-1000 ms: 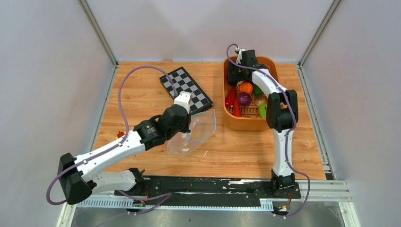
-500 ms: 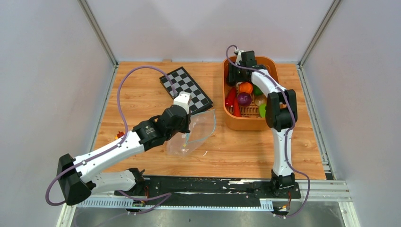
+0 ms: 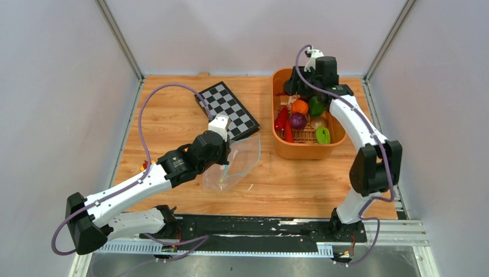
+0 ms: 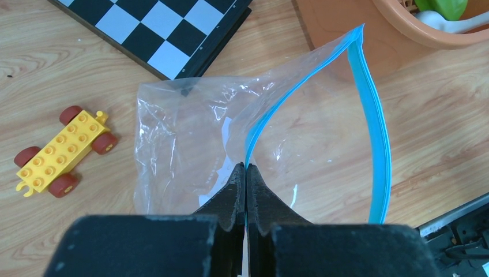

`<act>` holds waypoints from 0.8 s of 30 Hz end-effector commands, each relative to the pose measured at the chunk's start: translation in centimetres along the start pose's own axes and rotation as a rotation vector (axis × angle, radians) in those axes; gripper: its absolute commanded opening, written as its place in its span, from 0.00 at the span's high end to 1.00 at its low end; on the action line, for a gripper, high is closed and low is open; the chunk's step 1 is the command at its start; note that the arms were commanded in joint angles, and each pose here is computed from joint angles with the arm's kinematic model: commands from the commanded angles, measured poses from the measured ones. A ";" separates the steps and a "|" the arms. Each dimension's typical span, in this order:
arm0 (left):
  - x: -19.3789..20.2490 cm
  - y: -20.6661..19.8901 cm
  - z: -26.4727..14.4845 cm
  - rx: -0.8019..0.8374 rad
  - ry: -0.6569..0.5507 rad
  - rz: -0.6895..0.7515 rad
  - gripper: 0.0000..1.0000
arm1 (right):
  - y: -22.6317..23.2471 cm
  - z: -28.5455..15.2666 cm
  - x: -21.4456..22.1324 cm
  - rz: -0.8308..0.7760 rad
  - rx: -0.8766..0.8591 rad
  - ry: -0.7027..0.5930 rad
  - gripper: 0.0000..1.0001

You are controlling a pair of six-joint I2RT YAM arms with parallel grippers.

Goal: Place the food in the zip-top bag and seal the zipper
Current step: Place the fake fruit in the zipper food storage bag.

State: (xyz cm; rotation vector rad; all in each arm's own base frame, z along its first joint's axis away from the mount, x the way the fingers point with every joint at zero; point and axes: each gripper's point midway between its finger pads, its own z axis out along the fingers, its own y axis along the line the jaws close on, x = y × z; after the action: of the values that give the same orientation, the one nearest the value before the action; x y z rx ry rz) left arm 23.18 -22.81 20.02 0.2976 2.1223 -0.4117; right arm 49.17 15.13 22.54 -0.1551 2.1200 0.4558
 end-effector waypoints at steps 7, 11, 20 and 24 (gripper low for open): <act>-1.1 -0.2 -0.4 0.017 -0.043 -0.034 1.00 | 11.3 -11.3 -0.4 0.064 -0.460 -0.140 0.67; -1.1 -0.7 -0.3 0.040 -0.044 -0.041 1.00 | 15.5 -14.3 3.4 0.002 -0.603 -0.113 0.68; -1.1 -1.3 -0.4 0.074 -0.050 -0.074 1.00 | 18.6 -17.9 9.3 -0.201 -0.812 0.014 0.68; -1.5 -1.4 -0.8 0.083 -0.063 -0.085 1.00 | 19.7 -18.9 10.7 -0.274 -0.875 0.041 0.66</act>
State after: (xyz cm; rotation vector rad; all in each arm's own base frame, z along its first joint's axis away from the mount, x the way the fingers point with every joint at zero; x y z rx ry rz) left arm 22.66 -23.51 20.00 0.2901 2.1248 -0.4811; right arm 25.71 26.08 27.13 -0.7434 1.8742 1.1588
